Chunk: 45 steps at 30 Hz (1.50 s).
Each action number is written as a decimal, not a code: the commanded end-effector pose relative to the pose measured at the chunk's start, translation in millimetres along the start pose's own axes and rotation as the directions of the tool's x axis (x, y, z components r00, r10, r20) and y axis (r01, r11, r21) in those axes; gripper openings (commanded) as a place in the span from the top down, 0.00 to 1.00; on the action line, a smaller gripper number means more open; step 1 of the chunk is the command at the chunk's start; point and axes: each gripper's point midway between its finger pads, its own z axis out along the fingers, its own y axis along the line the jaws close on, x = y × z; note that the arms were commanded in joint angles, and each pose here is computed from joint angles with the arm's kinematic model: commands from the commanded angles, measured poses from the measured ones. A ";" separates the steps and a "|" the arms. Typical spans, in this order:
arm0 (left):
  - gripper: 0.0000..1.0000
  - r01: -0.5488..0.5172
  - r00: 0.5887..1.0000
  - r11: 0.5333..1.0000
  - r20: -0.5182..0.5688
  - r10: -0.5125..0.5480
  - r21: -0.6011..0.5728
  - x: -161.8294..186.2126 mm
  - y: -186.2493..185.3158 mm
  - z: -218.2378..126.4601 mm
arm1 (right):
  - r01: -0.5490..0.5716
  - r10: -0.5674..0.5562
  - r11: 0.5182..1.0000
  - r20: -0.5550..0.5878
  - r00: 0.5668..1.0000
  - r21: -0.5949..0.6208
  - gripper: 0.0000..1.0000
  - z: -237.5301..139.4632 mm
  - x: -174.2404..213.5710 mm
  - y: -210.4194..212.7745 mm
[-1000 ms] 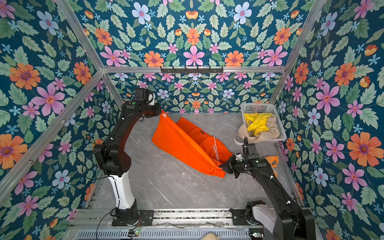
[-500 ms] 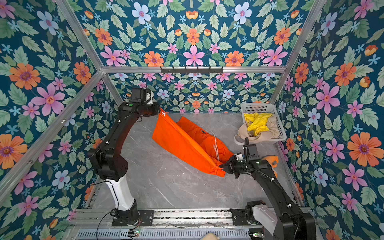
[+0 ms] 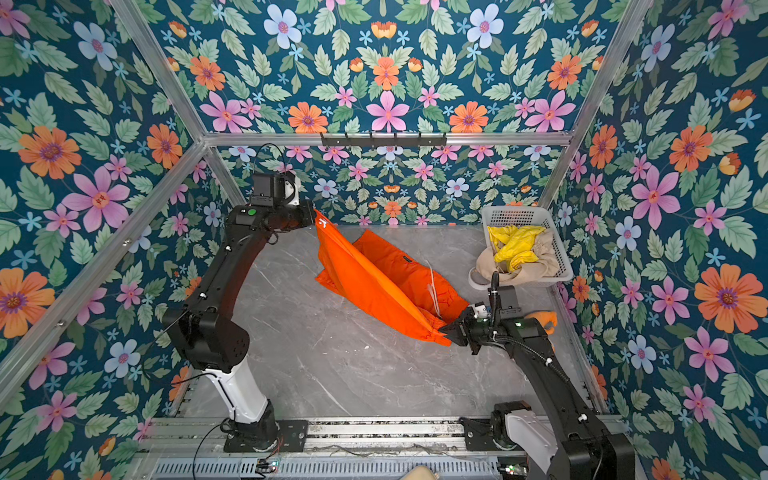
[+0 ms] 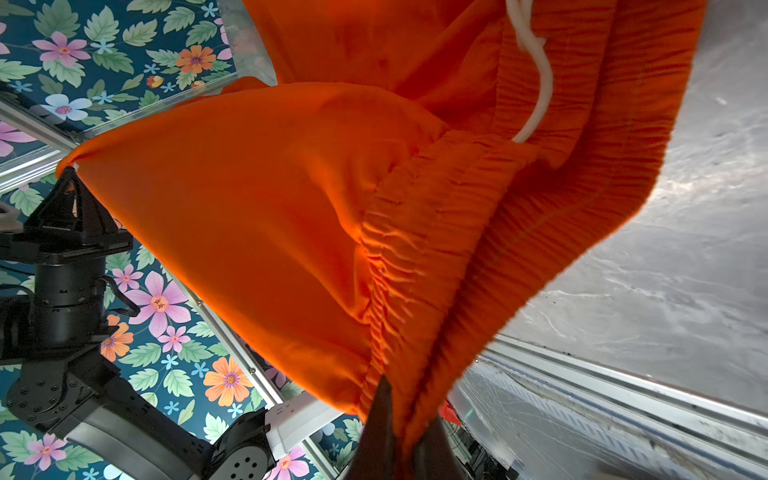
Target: Fold and stack the shorts
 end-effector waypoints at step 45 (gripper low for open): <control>0.98 -0.006 1.000 0.995 0.017 0.008 -0.101 6.2 39.2 51.3 | -0.030 0.028 0.996 0.026 0.999 0.082 0.98 11.1 -30.9 1.0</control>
